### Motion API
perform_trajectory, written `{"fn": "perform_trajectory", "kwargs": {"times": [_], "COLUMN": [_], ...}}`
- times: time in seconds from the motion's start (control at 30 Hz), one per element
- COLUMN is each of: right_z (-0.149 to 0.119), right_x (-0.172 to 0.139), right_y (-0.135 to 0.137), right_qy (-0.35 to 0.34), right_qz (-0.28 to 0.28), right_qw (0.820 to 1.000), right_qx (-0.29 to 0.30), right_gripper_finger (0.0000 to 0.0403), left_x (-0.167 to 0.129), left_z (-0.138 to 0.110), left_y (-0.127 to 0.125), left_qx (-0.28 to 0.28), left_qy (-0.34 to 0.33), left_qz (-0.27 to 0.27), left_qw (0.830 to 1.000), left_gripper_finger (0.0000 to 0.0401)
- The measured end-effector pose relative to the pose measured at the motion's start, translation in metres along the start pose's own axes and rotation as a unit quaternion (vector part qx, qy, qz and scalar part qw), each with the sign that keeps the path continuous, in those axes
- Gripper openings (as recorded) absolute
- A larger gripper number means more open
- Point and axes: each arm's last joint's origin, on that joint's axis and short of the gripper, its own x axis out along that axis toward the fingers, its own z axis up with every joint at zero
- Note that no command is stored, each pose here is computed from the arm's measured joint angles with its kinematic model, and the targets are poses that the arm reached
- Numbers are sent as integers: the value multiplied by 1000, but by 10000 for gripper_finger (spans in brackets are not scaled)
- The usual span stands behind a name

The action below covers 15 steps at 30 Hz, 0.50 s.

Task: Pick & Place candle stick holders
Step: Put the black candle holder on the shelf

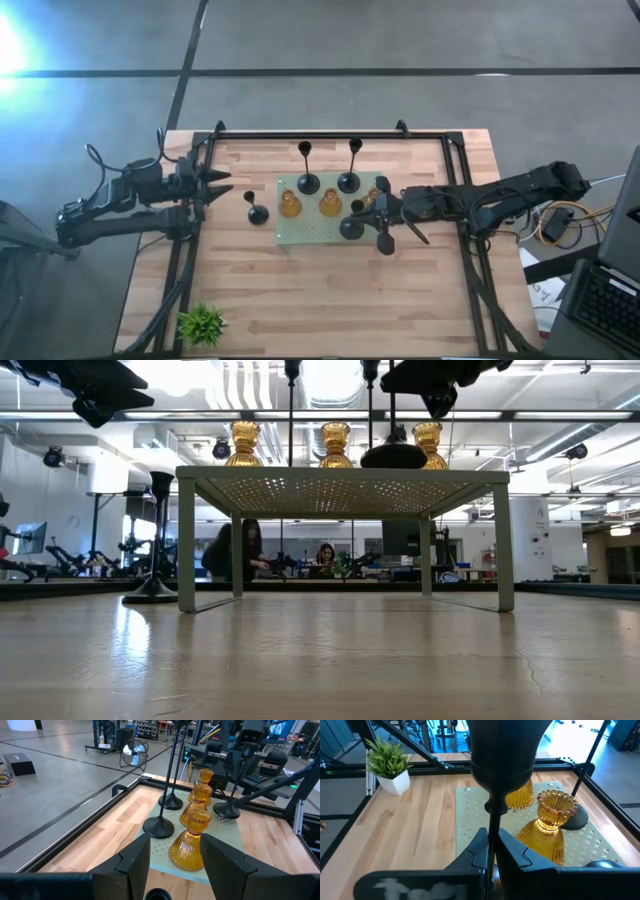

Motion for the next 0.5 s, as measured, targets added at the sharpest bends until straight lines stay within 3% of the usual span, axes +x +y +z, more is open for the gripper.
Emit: {"fn": "perform_trajectory", "kwargs": {"times": [0.5], "right_z": [-7], "right_x": [10], "right_y": [-3], "right_qy": [12], "right_qz": [2], "right_qw": [1000], "right_qx": [-3], "right_gripper_finger": [11], "left_x": [0], "left_z": [0], "left_y": [0], "left_qx": [0], "left_qy": [1], "left_qz": [1], "left_qw": [1000], "left_gripper_finger": [177]}}
